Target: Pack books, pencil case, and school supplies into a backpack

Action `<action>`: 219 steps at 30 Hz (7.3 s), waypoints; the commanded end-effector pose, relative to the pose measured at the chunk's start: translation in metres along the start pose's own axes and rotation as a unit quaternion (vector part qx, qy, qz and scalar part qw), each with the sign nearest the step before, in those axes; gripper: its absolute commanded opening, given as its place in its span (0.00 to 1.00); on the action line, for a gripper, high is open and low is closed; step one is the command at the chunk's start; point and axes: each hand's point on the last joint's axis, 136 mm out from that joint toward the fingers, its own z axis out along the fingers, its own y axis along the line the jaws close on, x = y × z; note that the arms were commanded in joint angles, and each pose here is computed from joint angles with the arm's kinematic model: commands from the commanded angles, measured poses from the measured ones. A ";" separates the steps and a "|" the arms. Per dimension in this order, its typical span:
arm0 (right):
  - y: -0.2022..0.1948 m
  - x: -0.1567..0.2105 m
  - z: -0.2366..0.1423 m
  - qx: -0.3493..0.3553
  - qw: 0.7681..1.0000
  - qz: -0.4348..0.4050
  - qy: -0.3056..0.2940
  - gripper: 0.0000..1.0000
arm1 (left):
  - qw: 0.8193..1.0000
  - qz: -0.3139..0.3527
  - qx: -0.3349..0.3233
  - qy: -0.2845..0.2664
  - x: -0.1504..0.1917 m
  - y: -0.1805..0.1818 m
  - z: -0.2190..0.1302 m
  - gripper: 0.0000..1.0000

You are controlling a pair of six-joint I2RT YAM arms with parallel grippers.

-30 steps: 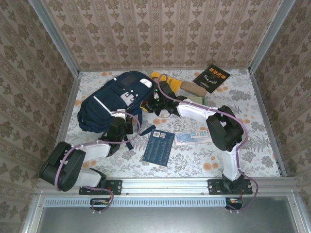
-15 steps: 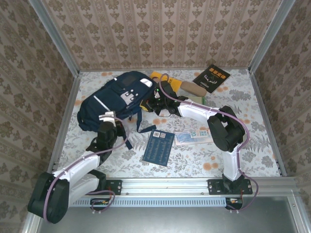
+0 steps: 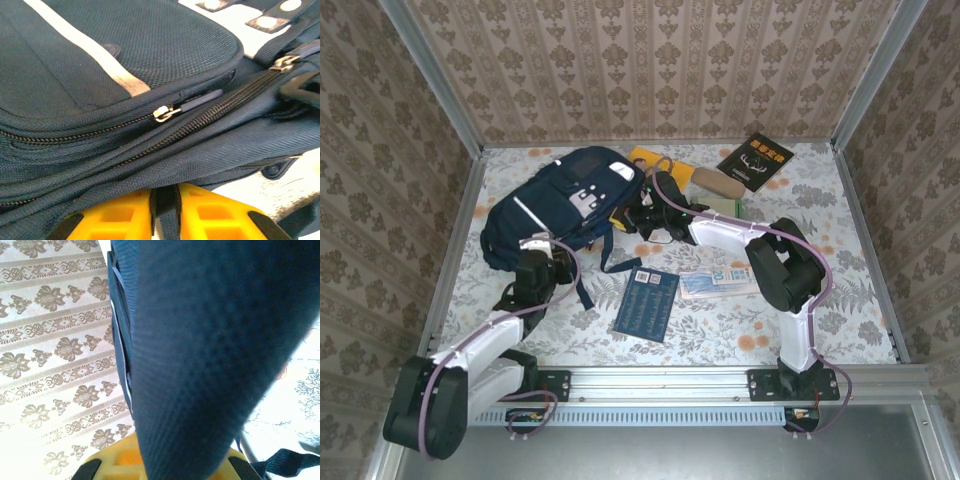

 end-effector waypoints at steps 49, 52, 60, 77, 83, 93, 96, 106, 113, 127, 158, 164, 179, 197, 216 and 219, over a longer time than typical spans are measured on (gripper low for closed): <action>0.100 0.031 -0.035 -0.095 0.994 -0.025 0.036 0.00 | 0.978 0.170 0.019 -0.120 -0.048 -0.063 0.014 0.36; 0.099 0.031 -0.035 -0.093 0.995 -0.026 0.036 0.00 | 0.977 0.176 0.027 -0.116 -0.048 -0.068 0.020 0.35; 0.099 0.035 -0.038 -0.089 0.995 -0.030 0.036 0.00 | 0.975 0.190 0.009 -0.117 -0.056 -0.069 0.034 0.34; 0.093 0.029 -0.045 -0.087 0.995 -0.032 0.024 0.00 | 0.977 0.180 0.001 -0.117 -0.060 -0.062 0.021 0.00; 0.088 0.014 -0.050 -0.086 0.996 -0.032 0.004 0.00 | 0.988 0.130 -0.034 -0.077 -0.044 -0.032 0.011 0.00; 0.066 -0.004 -0.049 -0.076 0.997 -0.023 -0.010 0.00 | 0.996 0.048 -0.070 -0.017 -0.019 0.014 -0.013 0.00; 0.066 -0.005 -0.048 -0.078 0.997 -0.022 -0.008 0.00 | 0.997 0.045 -0.053 -0.013 -0.015 0.011 -0.017 0.00; 0.076 -0.001 -0.050 -0.086 0.996 -0.028 0.000 0.00 | 0.993 0.076 0.069 -0.054 -0.020 -0.045 -0.011 0.33; 0.077 0.001 -0.052 -0.085 0.996 -0.029 0.002 0.00 | 0.989 0.111 0.085 -0.054 -0.021 -0.076 0.000 0.37; 0.078 0.008 -0.055 -0.085 0.996 -0.031 0.002 0.00 | 0.985 0.161 0.023 -0.064 -0.035 -0.087 0.029 0.36; 0.054 -0.018 -0.063 -0.066 0.997 -0.027 -0.034 0.00 | 0.993 0.085 -0.076 -0.015 -0.020 -0.006 -0.004 0.00; 0.048 -0.021 -0.061 -0.063 0.997 -0.025 -0.034 0.00 | 0.993 0.059 -0.103 0.004 -0.017 0.017 -0.017 0.00; 0.003 -0.061 -0.054 0.006 0.997 -0.063 -0.045 0.00 | 0.996 0.041 0.046 0.058 -0.002 -0.028 -0.028 0.00; -0.069 -0.018 -0.080 0.179 0.980 -0.063 -0.054 0.71 | 0.963 0.114 0.184 0.159 0.052 -0.133 -0.022 0.00; -0.072 0.041 -0.021 0.138 0.990 -0.001 0.036 0.51 | 0.956 0.137 0.195 0.172 0.052 -0.150 -0.023 0.00; -0.080 0.048 -0.026 0.149 0.988 0.020 0.044 0.52 | 0.957 0.141 0.187 0.173 0.052 -0.147 -0.022 0.00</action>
